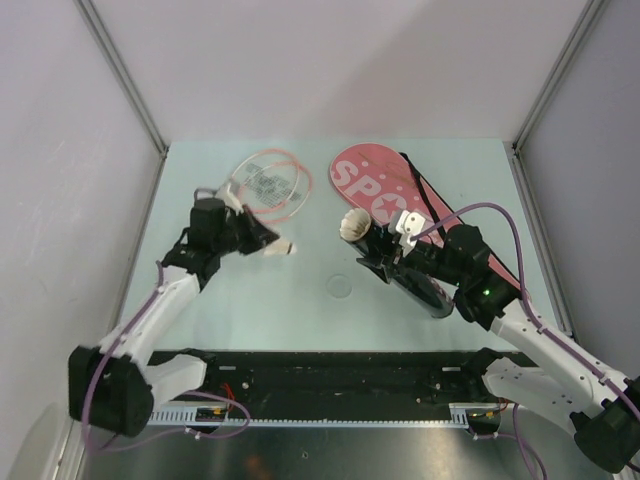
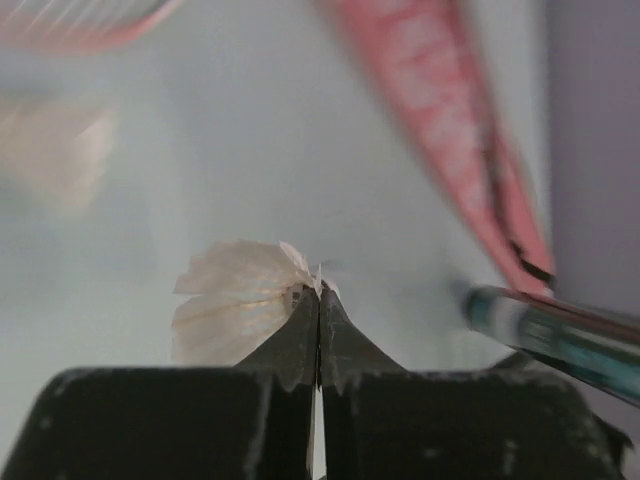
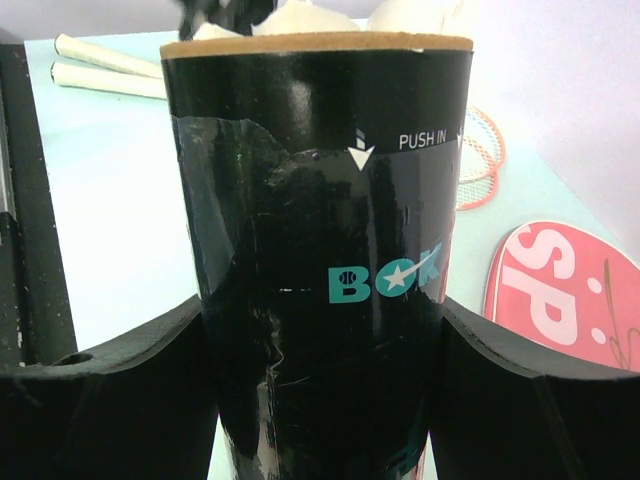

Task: Pack up the badminton gear

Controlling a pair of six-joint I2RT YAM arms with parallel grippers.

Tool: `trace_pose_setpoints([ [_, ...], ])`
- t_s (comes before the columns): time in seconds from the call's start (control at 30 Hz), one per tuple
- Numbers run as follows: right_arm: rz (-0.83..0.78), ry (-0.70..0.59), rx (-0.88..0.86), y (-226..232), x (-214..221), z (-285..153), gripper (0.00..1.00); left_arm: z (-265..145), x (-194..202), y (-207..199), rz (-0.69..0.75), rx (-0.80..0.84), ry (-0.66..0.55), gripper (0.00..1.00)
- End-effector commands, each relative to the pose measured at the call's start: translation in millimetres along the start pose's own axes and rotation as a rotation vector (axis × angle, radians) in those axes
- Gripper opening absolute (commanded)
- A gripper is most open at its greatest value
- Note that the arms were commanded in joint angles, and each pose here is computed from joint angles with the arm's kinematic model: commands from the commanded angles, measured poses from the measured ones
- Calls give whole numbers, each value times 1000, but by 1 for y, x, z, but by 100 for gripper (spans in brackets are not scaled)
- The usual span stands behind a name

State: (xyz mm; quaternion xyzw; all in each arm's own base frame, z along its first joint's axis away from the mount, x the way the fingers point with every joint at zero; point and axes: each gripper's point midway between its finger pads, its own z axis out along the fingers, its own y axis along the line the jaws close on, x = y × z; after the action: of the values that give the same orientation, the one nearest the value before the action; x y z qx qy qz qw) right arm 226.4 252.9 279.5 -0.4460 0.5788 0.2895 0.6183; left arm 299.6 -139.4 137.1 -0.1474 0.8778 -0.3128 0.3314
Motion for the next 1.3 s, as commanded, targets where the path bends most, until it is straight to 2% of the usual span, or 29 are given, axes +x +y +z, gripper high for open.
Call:
trace_pose_setpoints([
  [0.0, -63, -53, 0, -3, -18, 2, 0, -111, -56, -183, 449, 482, -298, 1],
  [0.1, -78, -55, -15, 0, -18, 4, 0, -172, -53, -247, 615, 689, -345, 1],
  [0.17, -84, -63, -21, 2, -20, 5, 0, -177, -42, -259, 690, 721, -291, 0],
  [0.2, -88, -68, -22, 2, -22, 5, 0, -193, -34, -278, 738, 772, -280, 0],
  [0.33, -103, -86, -30, 6, -28, 3, 0, -190, -17, -282, 875, 702, -265, 0],
  [0.7, -116, -120, -56, 14, -38, -2, 0, -160, 24, -296, 957, 684, -171, 0],
  [0.97, -125, -136, -66, 18, -43, -5, 0, -146, 53, -308, 992, 759, -59, 0],
  [1.03, -123, -137, -66, 18, -44, -5, 0, -147, 68, -313, 996, 831, 12, 1],
  [1.13, -120, -138, -71, 19, -44, -4, 0, -150, 83, -316, 1002, 912, 67, 16],
  [1.17, -118, -141, -72, 19, -45, -5, 0, -148, 86, -313, 999, 916, 80, 29],
  [1.23, -116, -144, -71, 20, -46, -6, 0, -154, 88, -316, 1000, 962, 74, 43],
  [1.27, -116, -142, -71, 20, -46, -6, 0, -151, 92, -313, 1000, 966, 85, 56],
])
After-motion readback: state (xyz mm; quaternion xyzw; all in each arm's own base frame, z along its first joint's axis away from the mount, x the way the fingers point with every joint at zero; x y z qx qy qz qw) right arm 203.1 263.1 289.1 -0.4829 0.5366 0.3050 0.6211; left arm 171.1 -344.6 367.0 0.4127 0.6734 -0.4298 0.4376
